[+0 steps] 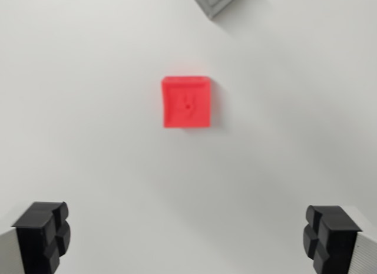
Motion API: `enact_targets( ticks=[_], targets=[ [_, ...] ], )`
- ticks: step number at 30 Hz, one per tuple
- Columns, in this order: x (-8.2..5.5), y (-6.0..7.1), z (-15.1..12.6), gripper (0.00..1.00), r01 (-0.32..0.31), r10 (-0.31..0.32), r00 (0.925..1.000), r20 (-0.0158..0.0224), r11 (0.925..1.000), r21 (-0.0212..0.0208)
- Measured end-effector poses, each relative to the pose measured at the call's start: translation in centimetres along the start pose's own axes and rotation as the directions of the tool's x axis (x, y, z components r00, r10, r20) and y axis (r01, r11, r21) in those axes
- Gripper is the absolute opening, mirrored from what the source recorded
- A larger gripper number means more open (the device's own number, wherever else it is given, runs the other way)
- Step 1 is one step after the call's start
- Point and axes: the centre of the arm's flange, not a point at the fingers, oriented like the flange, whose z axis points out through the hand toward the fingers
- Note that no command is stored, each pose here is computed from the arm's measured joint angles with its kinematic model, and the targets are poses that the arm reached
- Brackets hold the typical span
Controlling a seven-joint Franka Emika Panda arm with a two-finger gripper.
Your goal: Destack cube
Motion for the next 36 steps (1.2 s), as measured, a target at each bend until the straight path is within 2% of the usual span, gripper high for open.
enact_targets(
  ticks=[8,15,18,25,36],
  targets=[
    [0.0,0.0,-1.6,1.0,0.0,0.0,1.0,-0.0004,1.0,0.0002],
    [0.0,0.0,-2.3,1.0,0.0,0.0,1.0,0.0013,1.0,0.0005],
    [0.0,0.0,-2.4,1.0,0.0,0.0,1.0,0.0013,1.0,0.0005],
    [0.0,0.0,-2.3,1.0,0.0,0.0,1.0,0.0042,1.0,0.0009],
    [0.0,0.0,-2.3,1.0,0.0,0.0,1.0,0.0043,1.0,0.0009]
  ],
)
